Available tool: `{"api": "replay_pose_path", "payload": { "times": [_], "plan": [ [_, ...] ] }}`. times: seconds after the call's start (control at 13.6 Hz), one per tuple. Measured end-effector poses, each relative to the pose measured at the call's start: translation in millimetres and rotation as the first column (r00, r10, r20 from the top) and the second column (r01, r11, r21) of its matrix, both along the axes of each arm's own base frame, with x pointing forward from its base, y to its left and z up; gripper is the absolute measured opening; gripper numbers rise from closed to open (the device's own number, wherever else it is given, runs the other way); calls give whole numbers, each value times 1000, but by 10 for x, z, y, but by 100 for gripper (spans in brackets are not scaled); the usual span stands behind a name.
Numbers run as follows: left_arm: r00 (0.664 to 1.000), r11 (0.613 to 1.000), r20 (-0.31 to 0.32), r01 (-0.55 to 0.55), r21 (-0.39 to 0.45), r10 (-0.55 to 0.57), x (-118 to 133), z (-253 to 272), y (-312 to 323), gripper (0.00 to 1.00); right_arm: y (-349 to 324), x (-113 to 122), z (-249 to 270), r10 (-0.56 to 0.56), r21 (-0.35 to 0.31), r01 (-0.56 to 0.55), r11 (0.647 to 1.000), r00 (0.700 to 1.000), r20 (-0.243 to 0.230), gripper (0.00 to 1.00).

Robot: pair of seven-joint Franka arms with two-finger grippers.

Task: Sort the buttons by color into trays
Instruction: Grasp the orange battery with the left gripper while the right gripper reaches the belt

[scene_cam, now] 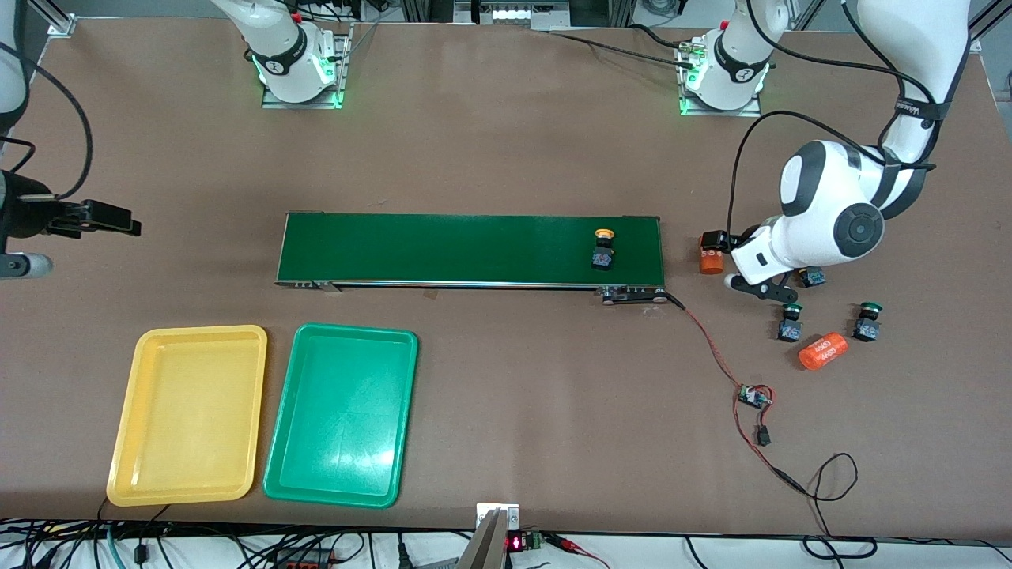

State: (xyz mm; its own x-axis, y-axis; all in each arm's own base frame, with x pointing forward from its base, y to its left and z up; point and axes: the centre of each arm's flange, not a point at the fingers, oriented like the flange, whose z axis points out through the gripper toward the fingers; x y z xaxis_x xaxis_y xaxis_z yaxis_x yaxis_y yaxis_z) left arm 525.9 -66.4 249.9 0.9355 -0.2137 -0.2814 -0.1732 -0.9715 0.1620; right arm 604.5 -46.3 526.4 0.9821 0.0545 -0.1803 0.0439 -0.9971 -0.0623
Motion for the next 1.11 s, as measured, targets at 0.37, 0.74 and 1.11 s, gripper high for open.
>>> {"api": "replay_pose_path", "payload": {
  "times": [0.37, 0.74, 1.11],
  "plan": [
    [1000, 1000, 7, -8, -4, 8, -173, -393, 7, 100, 721, 53, -4, 47, -13, -47, 999, 998, 30, 100],
    [1000, 1000, 8, -19, -15, 19, -259, -715, 10, 100, 1554, 71, -370, 51, -25, -49, 998, 995, 88, 100],
    [1000, 1000, 6, -25, -12, 25, -308, -746, 26, 60, 2105, 126, -818, 26, -29, -23, 999, 993, 114, 100]
  ]
}}
